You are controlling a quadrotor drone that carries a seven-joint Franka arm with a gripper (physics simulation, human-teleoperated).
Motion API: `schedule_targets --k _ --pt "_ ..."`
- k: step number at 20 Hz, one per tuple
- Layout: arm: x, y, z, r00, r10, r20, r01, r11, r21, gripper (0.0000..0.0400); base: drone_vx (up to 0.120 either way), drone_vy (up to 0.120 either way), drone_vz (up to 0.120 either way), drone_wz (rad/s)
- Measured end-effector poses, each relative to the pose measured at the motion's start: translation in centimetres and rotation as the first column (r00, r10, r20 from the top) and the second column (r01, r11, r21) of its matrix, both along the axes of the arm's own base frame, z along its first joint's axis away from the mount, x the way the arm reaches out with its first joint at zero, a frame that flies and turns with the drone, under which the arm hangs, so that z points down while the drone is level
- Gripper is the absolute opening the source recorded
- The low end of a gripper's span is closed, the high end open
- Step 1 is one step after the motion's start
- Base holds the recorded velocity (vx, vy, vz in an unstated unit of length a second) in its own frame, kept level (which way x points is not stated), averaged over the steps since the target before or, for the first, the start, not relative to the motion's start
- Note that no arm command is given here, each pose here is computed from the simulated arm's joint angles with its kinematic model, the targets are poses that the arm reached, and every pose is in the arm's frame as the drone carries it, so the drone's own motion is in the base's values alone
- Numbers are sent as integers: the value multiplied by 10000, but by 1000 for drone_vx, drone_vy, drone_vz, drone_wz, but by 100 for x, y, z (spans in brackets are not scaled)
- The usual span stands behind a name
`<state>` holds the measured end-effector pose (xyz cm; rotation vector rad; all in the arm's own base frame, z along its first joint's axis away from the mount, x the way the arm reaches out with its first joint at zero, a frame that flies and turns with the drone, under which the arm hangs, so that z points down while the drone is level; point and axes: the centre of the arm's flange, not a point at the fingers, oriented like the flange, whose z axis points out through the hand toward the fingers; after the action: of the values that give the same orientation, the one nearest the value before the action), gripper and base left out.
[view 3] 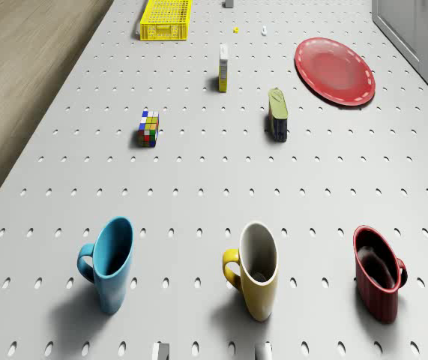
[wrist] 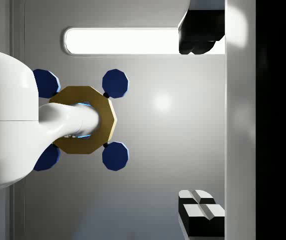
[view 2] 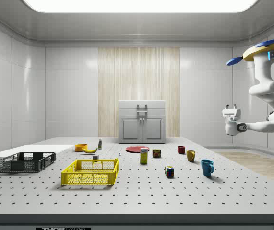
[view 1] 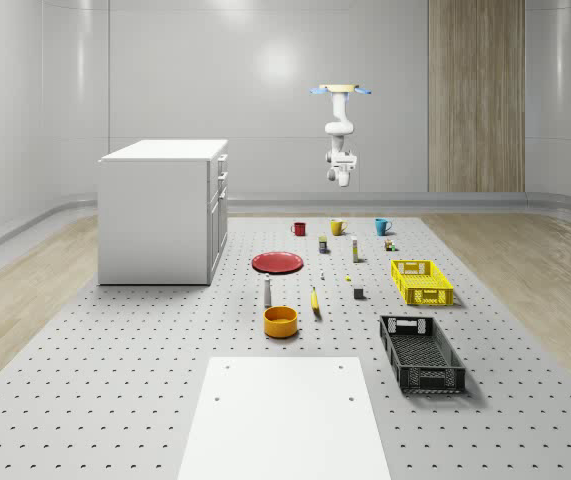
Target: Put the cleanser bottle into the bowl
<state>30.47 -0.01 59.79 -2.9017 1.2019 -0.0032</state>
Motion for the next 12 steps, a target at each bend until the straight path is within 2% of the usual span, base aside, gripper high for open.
schedule_targets --k 2,4,6,12 --pt "-26 -1 153 10000 0 16 0 10000 0 400 100 -120 0 0" --pt "-36 -1 296 10000 0 32 0 10000 0 400 120 -120 0 0" --pt "-36 -1 432 10000 0 47 0 10000 0 400 120 -120 0 0" --pt "-15 0 747 10000 0 94 0 10000 0 400 120 -120 0 0"
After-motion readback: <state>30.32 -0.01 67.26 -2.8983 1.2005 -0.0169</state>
